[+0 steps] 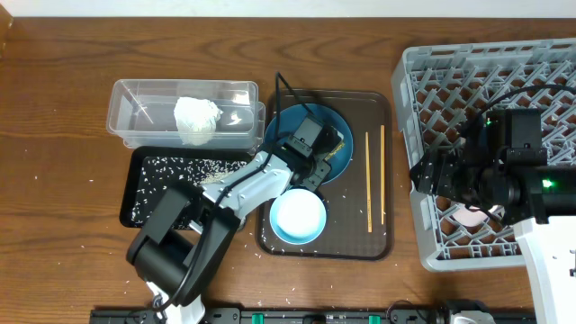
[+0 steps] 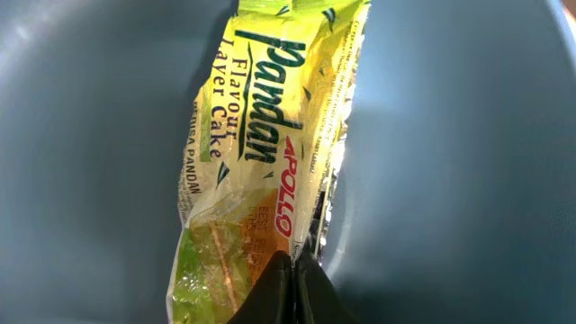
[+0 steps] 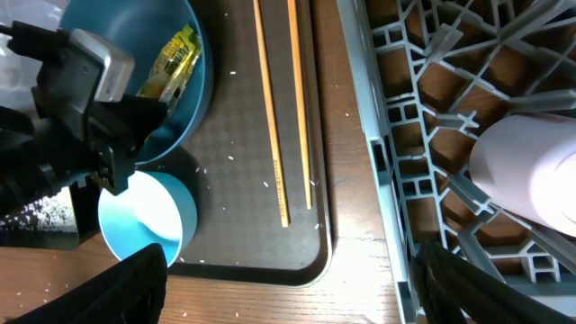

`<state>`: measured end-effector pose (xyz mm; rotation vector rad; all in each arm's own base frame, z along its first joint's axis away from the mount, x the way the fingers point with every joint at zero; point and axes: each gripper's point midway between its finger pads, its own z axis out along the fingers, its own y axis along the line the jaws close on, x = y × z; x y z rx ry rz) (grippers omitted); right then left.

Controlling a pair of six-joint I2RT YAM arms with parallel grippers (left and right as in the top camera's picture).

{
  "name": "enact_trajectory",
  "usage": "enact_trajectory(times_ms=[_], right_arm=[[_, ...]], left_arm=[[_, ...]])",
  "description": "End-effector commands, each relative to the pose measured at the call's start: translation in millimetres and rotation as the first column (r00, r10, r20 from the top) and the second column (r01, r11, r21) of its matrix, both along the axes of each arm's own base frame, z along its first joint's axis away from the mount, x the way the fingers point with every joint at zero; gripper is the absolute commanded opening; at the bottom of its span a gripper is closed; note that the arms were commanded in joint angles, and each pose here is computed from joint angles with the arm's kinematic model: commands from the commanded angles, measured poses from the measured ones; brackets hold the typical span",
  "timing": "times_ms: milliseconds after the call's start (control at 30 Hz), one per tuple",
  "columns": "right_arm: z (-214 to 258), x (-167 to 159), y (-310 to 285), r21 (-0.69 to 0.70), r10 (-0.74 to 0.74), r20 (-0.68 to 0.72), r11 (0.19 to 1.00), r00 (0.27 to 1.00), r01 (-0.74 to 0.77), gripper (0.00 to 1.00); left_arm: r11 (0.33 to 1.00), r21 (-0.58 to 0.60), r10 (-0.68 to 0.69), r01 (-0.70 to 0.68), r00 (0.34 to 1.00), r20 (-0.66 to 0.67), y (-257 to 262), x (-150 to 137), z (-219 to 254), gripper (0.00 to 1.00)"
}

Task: Sort waste into correct bins and load items into the dishwasher rack
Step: 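Grasp the yellow snack wrapper from the plate and drop it in the bin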

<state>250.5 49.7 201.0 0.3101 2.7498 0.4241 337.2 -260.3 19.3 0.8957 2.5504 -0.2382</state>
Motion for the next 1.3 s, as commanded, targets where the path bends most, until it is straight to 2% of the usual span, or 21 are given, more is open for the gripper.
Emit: enact_trajectory(times_ms=[0, 167, 267, 467, 633, 700, 733, 767, 800, 833, 867, 1033, 1267], right_arm=[[-2, -2, 3, -0.002, 0.002, -0.011, 1.000, 1.000, -0.002, 0.85], [-2, -2, 2, -0.002, 0.002, -0.014, 1.000, 1.000, -0.002, 0.85], [-2, -2, 2, -0.002, 0.002, -0.014, 1.000, 1.000, -0.002, 0.85], [-2, -2, 2, -0.002, 0.001, -0.014, 1.000, 1.000, -0.001, 0.85], [-2, -2, 3, 0.000, -0.002, -0.011, 1.000, 1.000, 0.002, 0.86], [-2, -1, 3, 0.000, -0.002, -0.008, 1.000, 1.000, 0.002, 0.86], [-2, -1, 3, 0.000, -0.002, -0.008, 1.000, 1.000, 0.002, 0.86], [-2, -1, 3, 0.000, -0.002, -0.008, 1.000, 1.000, 0.002, 0.86], [-2, -1, 3, 0.000, -0.001, -0.008, 1.000, 1.000, 0.001, 0.86], [-2, -1, 3, 0.000, -0.001, -0.009, 1.000, 1.000, 0.001, 0.86], [-2, -1, 2, -0.001, -0.001, -0.010, 1.000, 1.000, 0.001, 0.86], [-2, -3, 2, -0.001, -0.001, -0.015, 1.000, 1.000, 0.001, 0.86], [-3, -5, 2, -0.002, -0.001, -0.026, 1.000, 1.000, 0.001, 0.86]], left_arm=[[0.984, -0.132, 0.125, -0.116, 0.990, 0.062, -7, 13, 55, 0.06], [0.970, -0.219, 0.144, -0.108, 0.977, 0.156, -3, 15, 114, 0.06], [0.963, -0.207, 0.215, -0.171, 0.953, 0.215, 22, 22, 137, 0.07], [0.918, -0.133, 0.395, -0.372, 0.875, 0.281, 94, 54, 141, 0.06], [0.843, -0.176, 0.538, -0.508, 0.806, 0.249, 146, 77, 137, 0.07], [0.829, -0.197, 0.558, -0.523, 0.796, 0.236, 156, 83, 137, 0.11], [0.825, -0.205, 0.563, -0.526, 0.795, 0.227, 159, 85, 135, 0.17], [0.824, -0.220, 0.562, -0.521, 0.799, 0.213, 160, 86, 135, 0.36], [0.826, -0.235, 0.558, -0.513, 0.805, 0.202, 159, 86, 136, 0.61], [0.828, -0.251, 0.550, -0.501, 0.813, 0.190, 156, 86, 137, 0.72], [0.830, -0.263, 0.544, -0.492, 0.818, 0.187, 154, 86, 140, 0.77], [0.836, -0.351, 0.501, -0.421, 0.848, 0.175, 139, 72, 176, 0.79], [0.834, -0.462, 0.404, -0.302, 0.905, 0.137, 124, 10, 235, 0.80]])
